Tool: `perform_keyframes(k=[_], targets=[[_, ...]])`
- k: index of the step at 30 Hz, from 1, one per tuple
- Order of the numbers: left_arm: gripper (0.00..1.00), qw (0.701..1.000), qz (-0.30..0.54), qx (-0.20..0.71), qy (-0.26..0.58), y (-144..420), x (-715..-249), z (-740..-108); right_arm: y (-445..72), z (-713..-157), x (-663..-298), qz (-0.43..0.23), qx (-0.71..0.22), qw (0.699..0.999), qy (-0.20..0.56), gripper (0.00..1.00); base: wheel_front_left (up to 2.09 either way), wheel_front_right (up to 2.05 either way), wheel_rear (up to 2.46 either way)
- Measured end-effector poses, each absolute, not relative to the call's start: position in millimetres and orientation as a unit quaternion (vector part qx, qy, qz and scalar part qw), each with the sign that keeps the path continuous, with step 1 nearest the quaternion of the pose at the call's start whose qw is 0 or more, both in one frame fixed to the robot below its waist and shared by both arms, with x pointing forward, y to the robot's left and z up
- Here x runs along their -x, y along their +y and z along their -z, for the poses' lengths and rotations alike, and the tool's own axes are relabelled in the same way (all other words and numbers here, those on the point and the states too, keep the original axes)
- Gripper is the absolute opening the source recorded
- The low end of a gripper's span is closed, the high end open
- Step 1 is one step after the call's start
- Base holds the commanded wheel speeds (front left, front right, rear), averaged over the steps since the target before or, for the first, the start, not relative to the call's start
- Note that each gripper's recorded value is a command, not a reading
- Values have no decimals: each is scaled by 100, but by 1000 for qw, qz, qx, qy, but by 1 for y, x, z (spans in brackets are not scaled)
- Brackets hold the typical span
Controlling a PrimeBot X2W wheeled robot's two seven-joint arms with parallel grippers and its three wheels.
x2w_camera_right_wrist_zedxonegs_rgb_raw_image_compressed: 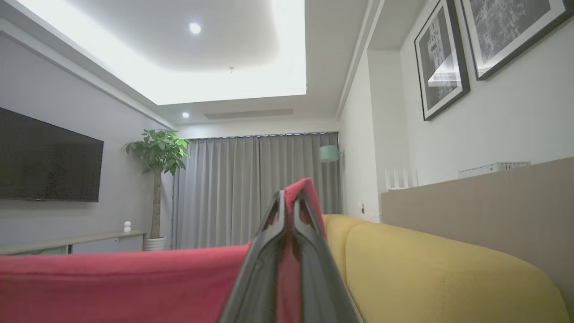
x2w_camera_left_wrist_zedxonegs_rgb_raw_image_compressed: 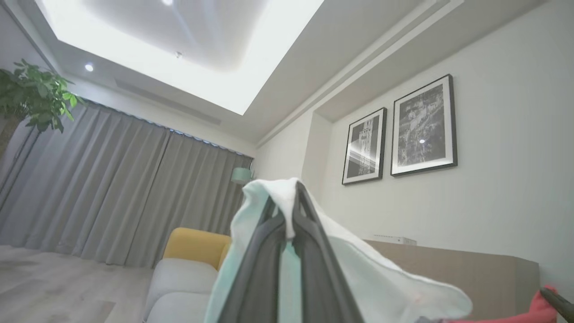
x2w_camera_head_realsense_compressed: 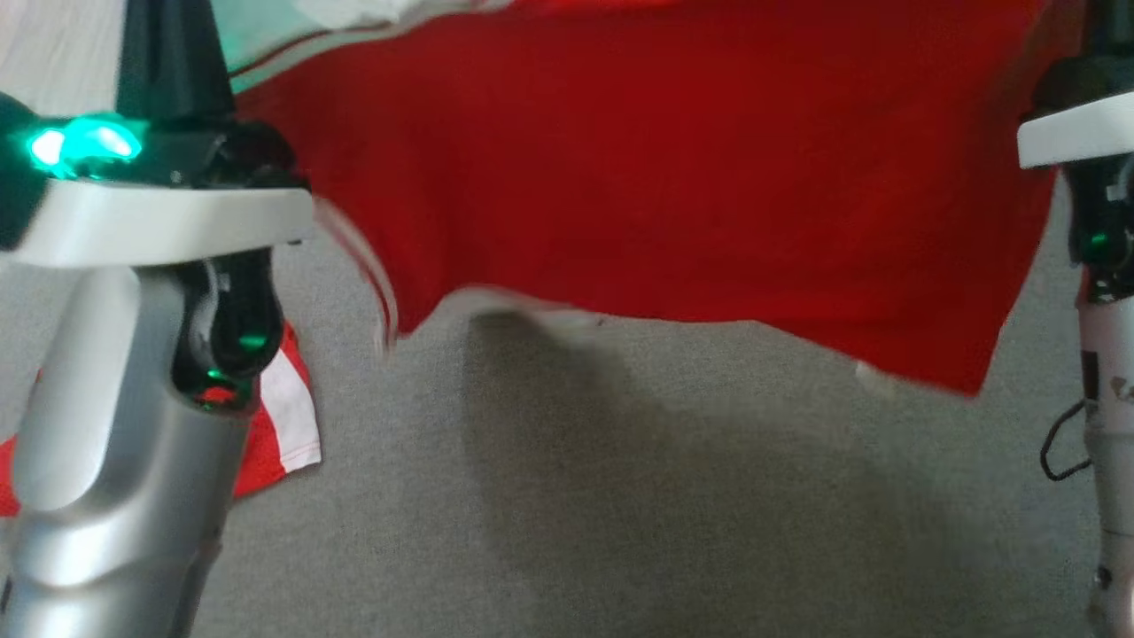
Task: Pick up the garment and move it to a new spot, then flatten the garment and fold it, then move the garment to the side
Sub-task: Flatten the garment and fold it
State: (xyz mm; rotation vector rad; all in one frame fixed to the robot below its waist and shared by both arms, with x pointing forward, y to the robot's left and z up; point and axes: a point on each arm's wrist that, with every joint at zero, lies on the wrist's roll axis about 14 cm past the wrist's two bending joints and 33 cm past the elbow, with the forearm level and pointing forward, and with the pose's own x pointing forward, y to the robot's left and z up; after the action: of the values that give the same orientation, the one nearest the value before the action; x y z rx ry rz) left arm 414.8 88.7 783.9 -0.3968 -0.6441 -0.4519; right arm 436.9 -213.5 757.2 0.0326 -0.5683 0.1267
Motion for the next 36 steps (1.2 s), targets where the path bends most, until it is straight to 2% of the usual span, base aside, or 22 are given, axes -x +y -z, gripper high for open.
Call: perform_keyframes(k=[8,14,20,27,31,36], targets=[[0,886,243,186,-347,83,-387,-818,-209,-765,-414,-59,-10,959,-276,0,0,0,0],[0,911,234,161,-298,84,-417,-795,-208,-746,-428,-46,-15,972,-231,0,0,0,0],[0,937,223,99,-249,89,-501,-777,-204,-717,-496,-48,-16,984,-170,0,0,0,0],[0,948,173,63,-261,113,-604,-786,-197,-748,-591,-60,6,971,-230,0,0,0,0],[0,945,152,73,-280,126,-636,-787,-201,-756,-626,-52,15,962,-269,0,0,0,0],[0,955,155,60,-245,129,-648,-747,-186,-708,-653,-63,0,974,-216,0,0,0,0]])
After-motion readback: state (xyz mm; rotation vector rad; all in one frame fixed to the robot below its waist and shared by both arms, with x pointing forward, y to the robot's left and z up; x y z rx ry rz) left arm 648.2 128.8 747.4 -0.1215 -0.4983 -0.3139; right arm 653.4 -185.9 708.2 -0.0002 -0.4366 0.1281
